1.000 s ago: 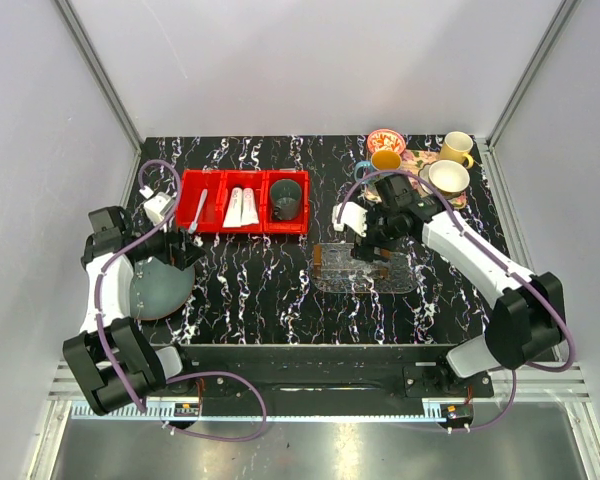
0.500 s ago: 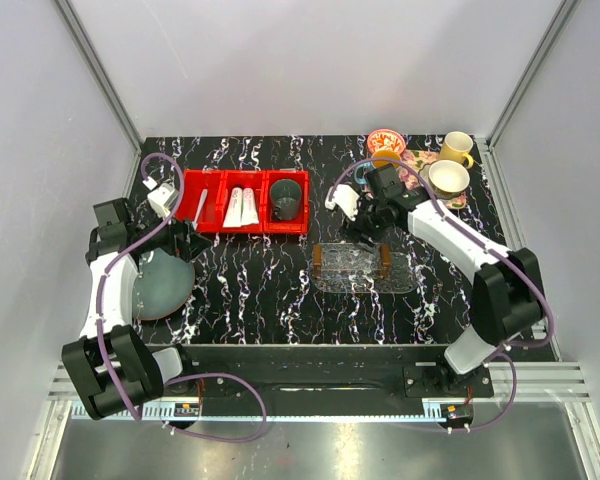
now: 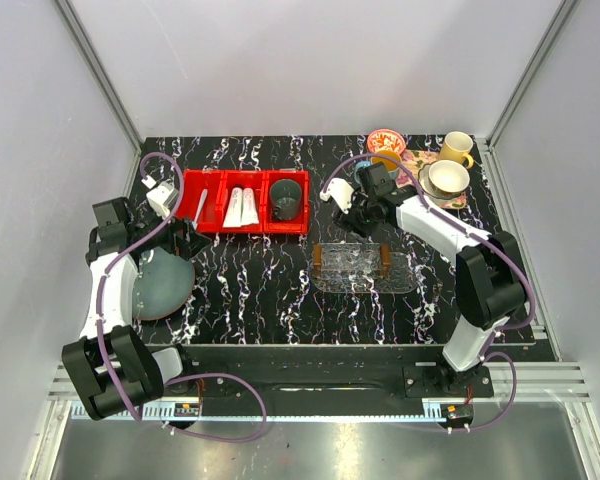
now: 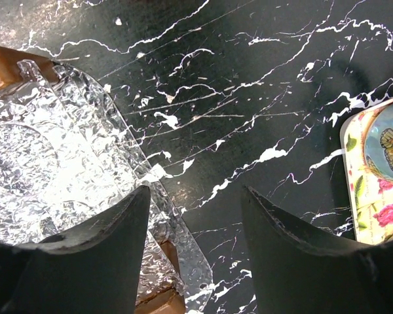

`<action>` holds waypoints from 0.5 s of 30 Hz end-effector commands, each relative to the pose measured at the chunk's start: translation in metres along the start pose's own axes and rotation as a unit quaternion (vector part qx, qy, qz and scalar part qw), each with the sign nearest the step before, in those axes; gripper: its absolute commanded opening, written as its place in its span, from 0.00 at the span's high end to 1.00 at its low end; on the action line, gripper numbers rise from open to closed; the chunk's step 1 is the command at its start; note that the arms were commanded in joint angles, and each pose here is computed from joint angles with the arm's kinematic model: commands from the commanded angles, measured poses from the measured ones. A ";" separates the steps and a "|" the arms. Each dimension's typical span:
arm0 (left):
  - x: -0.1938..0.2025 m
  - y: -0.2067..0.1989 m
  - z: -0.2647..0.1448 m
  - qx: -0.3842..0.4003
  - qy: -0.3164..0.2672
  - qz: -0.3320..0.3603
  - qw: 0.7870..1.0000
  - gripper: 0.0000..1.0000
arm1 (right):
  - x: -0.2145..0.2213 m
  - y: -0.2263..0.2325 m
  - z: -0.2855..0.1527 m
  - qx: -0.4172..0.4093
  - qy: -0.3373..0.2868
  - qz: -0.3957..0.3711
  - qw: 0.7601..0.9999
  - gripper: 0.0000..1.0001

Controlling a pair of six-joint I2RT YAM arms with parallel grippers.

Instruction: Prepare toiletry sets of a toothbrush and toothpaste on the tray

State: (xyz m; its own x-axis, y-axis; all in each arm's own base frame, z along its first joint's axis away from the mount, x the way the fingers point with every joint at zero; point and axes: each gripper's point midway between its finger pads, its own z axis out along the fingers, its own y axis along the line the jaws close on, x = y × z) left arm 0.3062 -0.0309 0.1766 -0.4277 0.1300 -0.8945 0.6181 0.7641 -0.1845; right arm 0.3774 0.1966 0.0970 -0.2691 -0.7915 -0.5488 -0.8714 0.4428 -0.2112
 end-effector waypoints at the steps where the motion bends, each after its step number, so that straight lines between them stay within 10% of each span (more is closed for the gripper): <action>1: -0.005 0.003 0.000 -0.006 -0.012 0.031 0.999 0.01 | -0.014 -0.016 0.000 0.026 -0.020 0.004 0.999 0.38; 15: 0.005 0.004 0.003 -0.006 -0.002 0.031 0.999 0.01 | 0.000 0.002 0.003 0.000 -0.013 0.007 1.000 0.39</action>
State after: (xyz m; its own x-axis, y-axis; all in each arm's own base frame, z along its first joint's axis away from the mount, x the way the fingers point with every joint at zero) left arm 0.3042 -0.0307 0.1703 -0.4325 0.1385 -0.8910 0.6197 0.7634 -0.1822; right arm 0.3752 0.1965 0.0882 -0.2773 -0.7923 -0.5435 -0.8741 0.4428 -0.1995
